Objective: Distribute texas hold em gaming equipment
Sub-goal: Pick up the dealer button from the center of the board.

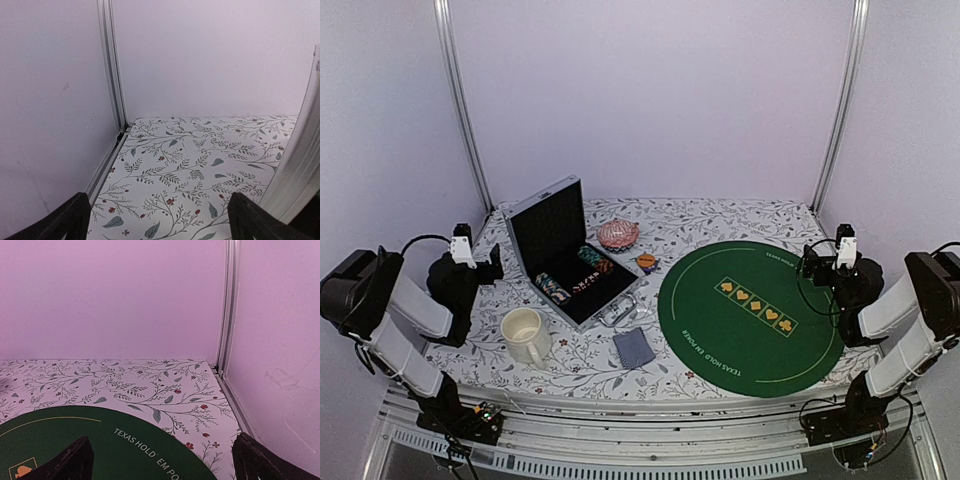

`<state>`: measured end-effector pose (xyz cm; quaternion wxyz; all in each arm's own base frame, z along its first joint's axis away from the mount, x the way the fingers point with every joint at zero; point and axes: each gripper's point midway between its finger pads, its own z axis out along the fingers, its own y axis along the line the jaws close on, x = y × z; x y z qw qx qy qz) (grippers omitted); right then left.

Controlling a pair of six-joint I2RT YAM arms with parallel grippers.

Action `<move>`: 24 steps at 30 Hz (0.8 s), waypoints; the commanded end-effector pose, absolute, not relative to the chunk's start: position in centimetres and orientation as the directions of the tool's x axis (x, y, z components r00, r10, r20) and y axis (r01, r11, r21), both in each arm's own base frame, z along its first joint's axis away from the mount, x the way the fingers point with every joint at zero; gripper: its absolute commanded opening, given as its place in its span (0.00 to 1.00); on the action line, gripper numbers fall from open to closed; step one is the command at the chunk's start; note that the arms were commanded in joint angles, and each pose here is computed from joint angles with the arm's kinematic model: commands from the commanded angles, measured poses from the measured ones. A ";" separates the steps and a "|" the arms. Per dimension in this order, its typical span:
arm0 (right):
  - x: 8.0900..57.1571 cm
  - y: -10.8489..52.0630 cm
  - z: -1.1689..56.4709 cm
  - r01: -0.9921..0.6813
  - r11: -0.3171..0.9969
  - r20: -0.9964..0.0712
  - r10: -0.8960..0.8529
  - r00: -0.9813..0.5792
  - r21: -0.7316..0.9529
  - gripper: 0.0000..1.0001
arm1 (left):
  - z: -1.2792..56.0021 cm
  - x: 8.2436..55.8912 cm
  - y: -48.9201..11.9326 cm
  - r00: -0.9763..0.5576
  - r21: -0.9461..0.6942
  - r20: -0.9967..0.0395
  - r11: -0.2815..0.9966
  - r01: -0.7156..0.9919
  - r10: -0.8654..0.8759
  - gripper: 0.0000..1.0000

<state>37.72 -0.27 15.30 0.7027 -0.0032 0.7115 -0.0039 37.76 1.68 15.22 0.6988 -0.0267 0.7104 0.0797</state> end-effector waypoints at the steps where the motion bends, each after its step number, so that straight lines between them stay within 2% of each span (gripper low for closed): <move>1: 38.0 0.0 15.7 -0.011 1.000 -1.000 -0.007 0.002 -0.007 0.99 | 15.7 37.9 1.8 -0.008 0.069 -0.998 0.986 -0.154 0.069 0.98; 11: 38.4 0.1 16.4 -0.027 1.000 -1.000 -0.004 0.000 -0.004 0.99 | 15.9 37.8 2.5 -0.001 0.054 -0.999 0.983 -0.177 0.054 0.98; 13: 39.2 -0.3 16.7 -0.006 1.000 -0.998 0.000 -0.063 0.000 0.99 | 17.5 37.7 3.9 0.016 0.017 -1.000 0.966 -0.257 0.022 0.98; 16: 39.5 -0.5 21.7 0.003 0.999 -0.999 0.036 0.009 0.036 0.99 | 20.7 37.0 7.3 0.006 -0.054 -0.998 0.888 -0.456 -0.057 0.98; 20: 38.1 2.5 28.7 -0.189 0.972 -0.975 0.165 0.146 0.136 0.99 | 28.0 35.0 7.9 0.144 -0.166 -0.983 0.865 -0.474 -0.110 0.98; 22: 38.0 4.5 31.1 -0.323 0.924 -0.960 0.254 0.114 0.206 0.99 | 31.0 34.4 6.9 0.188 -0.219 -0.970 0.888 -0.404 -0.154 0.98; 24: 37.7 8.0 32.6 -0.514 0.820 -0.954 0.299 0.011 0.251 0.99 | 33.4 33.8 5.3 0.206 -0.235 -0.962 0.923 -0.304 -0.178 0.98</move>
